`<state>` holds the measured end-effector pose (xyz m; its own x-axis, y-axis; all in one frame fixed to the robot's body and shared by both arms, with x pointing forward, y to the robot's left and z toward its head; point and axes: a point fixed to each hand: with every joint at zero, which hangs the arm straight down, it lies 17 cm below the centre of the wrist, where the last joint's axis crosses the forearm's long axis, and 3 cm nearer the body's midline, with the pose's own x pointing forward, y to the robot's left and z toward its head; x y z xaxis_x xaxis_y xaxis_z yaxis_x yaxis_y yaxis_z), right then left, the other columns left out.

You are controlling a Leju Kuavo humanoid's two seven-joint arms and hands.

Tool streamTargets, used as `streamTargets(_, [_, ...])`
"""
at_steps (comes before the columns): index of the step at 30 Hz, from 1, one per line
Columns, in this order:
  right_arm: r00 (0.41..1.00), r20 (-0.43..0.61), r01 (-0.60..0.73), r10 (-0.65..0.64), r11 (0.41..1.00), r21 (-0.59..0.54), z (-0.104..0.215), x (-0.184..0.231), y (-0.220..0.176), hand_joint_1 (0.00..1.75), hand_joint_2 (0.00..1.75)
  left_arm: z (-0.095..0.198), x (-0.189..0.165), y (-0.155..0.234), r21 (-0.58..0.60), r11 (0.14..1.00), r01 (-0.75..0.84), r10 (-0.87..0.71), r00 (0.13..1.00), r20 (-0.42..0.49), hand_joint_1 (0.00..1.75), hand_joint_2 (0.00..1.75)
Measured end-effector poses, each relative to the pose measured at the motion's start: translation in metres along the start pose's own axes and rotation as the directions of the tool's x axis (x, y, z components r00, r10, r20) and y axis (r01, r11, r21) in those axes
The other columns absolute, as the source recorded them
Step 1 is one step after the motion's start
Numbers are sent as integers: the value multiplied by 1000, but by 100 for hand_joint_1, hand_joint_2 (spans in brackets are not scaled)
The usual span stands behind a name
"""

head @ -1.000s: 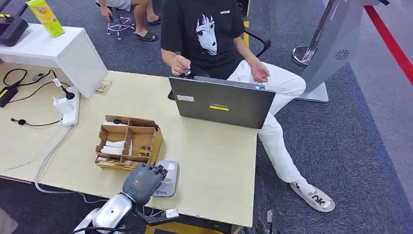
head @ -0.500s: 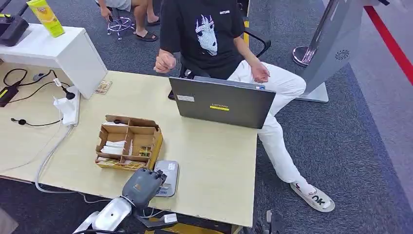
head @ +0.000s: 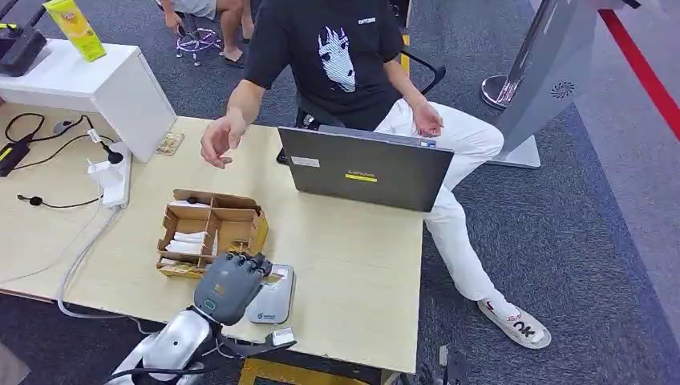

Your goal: Pass the card to the sensor for recognition and then transmit it.

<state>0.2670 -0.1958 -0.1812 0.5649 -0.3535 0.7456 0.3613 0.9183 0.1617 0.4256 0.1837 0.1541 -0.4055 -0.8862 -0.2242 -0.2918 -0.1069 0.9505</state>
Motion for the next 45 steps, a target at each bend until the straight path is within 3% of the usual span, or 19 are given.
streamTargets(5, [1000,-6,0,0,1000,0,0,0,0,0,175,-8,-15,34,97,995,11,-8,999,-34,175,175])
streamTargets(12, [1000,-8,0,0,1000,-2,-1,0,-1,0,175,-16,-64,114,288,957,30,6,992,-123,175,175])
streamTargets(17, [1000,-7,2,-2,1000,-5,-1,2,-2,0,175,-12,-76,135,337,940,49,1,989,-148,175,175])
streamTargets(40, [1000,-3,12,-12,1000,-19,-3,5,-7,0,175,-11,-65,145,388,919,63,-8,990,-142,175,175])
streamTargets(45, [1000,1,15,-15,1000,-25,-3,7,-9,0,175,-8,-79,145,385,920,73,4,981,-195,175,175])
